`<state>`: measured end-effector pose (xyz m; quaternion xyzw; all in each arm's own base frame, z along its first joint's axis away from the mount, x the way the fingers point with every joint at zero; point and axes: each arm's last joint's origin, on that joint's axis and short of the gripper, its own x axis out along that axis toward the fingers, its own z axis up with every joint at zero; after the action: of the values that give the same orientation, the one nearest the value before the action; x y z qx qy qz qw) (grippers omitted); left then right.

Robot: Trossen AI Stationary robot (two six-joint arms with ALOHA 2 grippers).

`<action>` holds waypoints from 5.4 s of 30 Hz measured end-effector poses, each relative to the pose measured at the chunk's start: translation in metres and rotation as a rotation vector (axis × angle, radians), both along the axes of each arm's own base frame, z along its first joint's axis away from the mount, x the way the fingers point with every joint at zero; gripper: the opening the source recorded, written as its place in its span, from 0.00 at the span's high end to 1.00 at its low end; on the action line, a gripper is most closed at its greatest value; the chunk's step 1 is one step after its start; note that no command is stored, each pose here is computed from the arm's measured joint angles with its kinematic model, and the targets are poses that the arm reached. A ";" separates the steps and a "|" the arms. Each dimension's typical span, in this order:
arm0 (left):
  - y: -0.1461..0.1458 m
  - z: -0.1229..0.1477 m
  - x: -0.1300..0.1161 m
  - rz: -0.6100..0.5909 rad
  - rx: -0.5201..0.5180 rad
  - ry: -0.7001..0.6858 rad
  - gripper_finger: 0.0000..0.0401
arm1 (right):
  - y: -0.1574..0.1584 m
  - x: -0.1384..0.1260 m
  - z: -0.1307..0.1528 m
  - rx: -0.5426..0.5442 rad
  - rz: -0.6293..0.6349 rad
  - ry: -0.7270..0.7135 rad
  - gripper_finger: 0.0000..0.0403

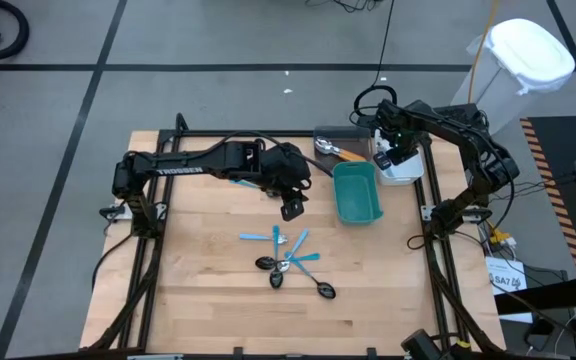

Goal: Sort silverware by color (type)
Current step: Put the light blue spoon into the white bin

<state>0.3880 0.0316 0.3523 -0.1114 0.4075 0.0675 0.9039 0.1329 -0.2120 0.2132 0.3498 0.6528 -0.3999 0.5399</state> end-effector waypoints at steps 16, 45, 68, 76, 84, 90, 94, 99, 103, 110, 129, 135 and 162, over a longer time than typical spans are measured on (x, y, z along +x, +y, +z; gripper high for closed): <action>0.000 -0.001 -0.001 0.000 -0.001 0.011 0.54 | 0.017 -0.003 0.032 -0.109 -0.035 -0.085 0.59; -0.012 0.000 0.000 -0.116 0.039 0.002 0.54 | 0.172 0.043 0.106 -0.328 0.096 -0.625 0.59; -0.061 -0.083 -0.006 -0.188 0.017 0.301 0.54 | 0.232 0.057 0.098 -0.366 0.229 -0.635 0.59; -0.056 -0.118 -0.025 -0.263 0.036 0.484 0.54 | 0.246 0.058 0.088 -0.363 0.256 -0.551 0.59; -0.033 -0.142 -0.052 -0.316 -0.012 0.581 0.54 | 0.259 0.047 0.085 -0.348 0.275 -0.487 0.59; -0.031 -0.134 -0.064 -0.320 0.005 0.502 0.54 | 0.266 0.040 0.084 -0.342 0.261 -0.466 0.59; -0.027 -0.143 -0.091 -0.251 -0.006 0.399 0.54 | 0.272 0.039 0.084 -0.331 0.245 -0.481 0.59; -0.024 -0.133 -0.128 -0.148 0.038 0.289 0.54 | 0.278 0.037 0.085 -0.362 0.227 -0.514 0.59; -0.026 -0.130 -0.136 -0.158 0.062 0.229 0.54 | 0.278 0.039 0.086 -0.406 0.233 -0.547 0.59; -0.027 -0.149 -0.132 -0.206 0.081 0.227 0.54 | 0.279 0.042 0.087 -0.429 0.219 -0.588 0.59; -0.052 -0.187 -0.102 -0.349 0.077 0.218 0.54 | 0.281 0.047 0.087 -0.421 0.208 -0.617 0.59; -0.063 -0.195 -0.094 -0.321 0.079 0.196 0.54 | 0.280 0.045 0.086 -0.429 0.219 -0.589 0.59; -0.062 -0.205 -0.088 -0.291 0.106 0.206 0.54 | 0.279 0.046 0.086 -0.451 0.189 -0.609 0.59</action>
<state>0.2995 -0.0300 0.1477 0.0040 0.5056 -0.0315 0.8622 0.1789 0.0673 0.2997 0.2631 0.3878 -0.3597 0.8068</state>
